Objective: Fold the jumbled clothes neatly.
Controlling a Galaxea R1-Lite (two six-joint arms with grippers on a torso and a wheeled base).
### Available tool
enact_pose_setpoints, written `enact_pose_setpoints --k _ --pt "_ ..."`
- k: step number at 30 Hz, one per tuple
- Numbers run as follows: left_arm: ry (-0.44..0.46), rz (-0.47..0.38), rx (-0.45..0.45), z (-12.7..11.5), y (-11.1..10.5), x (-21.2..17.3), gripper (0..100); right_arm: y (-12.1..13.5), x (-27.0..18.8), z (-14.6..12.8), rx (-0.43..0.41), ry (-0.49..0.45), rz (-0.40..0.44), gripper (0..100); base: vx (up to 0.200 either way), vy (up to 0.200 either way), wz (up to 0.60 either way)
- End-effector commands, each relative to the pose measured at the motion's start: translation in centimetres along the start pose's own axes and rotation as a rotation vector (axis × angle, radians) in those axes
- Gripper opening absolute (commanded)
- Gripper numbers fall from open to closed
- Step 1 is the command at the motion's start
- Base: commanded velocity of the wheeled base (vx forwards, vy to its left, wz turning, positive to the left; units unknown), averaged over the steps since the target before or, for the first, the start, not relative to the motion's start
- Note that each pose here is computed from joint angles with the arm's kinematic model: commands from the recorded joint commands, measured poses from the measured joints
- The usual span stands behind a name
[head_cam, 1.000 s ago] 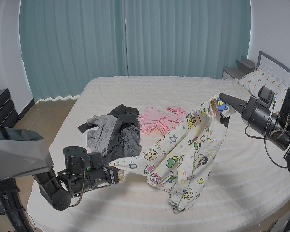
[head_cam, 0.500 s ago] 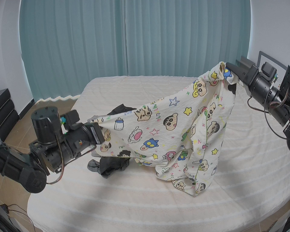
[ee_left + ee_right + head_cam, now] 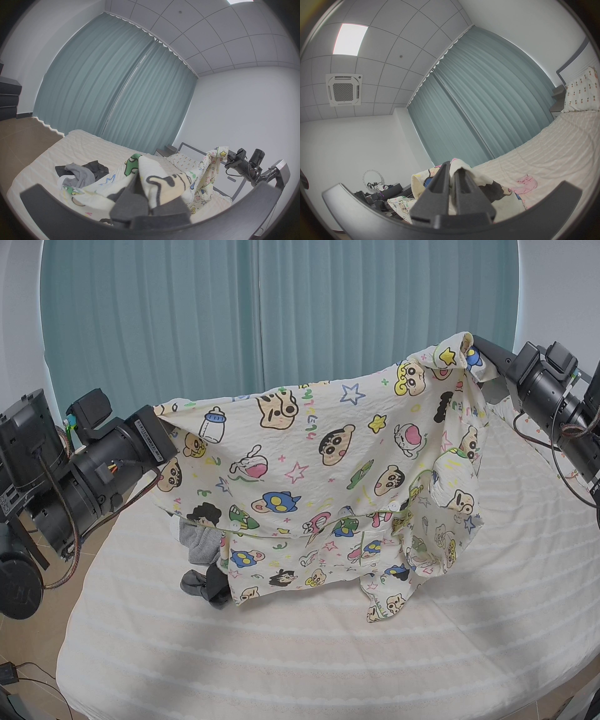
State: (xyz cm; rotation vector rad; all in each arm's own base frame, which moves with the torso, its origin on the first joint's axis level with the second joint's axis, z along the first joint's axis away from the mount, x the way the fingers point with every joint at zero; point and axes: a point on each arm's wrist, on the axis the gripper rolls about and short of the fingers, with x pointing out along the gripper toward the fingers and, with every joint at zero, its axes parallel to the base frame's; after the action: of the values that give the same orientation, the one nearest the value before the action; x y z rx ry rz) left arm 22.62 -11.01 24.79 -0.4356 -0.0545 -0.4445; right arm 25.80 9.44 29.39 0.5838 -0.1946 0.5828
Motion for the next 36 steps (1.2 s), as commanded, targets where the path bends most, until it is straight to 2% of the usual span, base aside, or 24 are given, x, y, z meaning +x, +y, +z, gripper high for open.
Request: enact_pose_setpoints --k 1,6,11,21,29,36 --pt "0.054 0.04 -0.001 -1.8 0.4 -1.0 0 -1.3 -1.4 -2.7 0.02 0.093 -0.051 0 0.0 0.0 0.0" --pt "0.063 0.046 -0.039 -2.1 0.5 -1.1 0 -1.6 -2.1 -3.4 0.03 0.122 -0.07 0 0.0 0.0 0.0" --pt "0.09 0.061 -0.039 -2.8 0.8 -0.8 0 -0.9 -2.5 -3.8 0.037 0.139 -0.046 0 0.0 0.0 0.0" --pt "0.089 0.096 -0.038 -3.3 0.6 -0.8 0 0.3 -3.1 -3.6 0.042 0.136 -0.013 0 -0.2 0.0 0.0" --pt "0.085 0.097 -0.046 -3.3 0.5 -1.1 0 2.0 -3.9 -2.3 0.042 0.102 0.045 0 -0.2 0.0 0.0" --pt "0.051 0.11 -0.106 -2.9 0.0 -1.4 0 3.4 -4.9 -1.2 0.044 0.07 0.093 0 0.0 0.0 0.0"
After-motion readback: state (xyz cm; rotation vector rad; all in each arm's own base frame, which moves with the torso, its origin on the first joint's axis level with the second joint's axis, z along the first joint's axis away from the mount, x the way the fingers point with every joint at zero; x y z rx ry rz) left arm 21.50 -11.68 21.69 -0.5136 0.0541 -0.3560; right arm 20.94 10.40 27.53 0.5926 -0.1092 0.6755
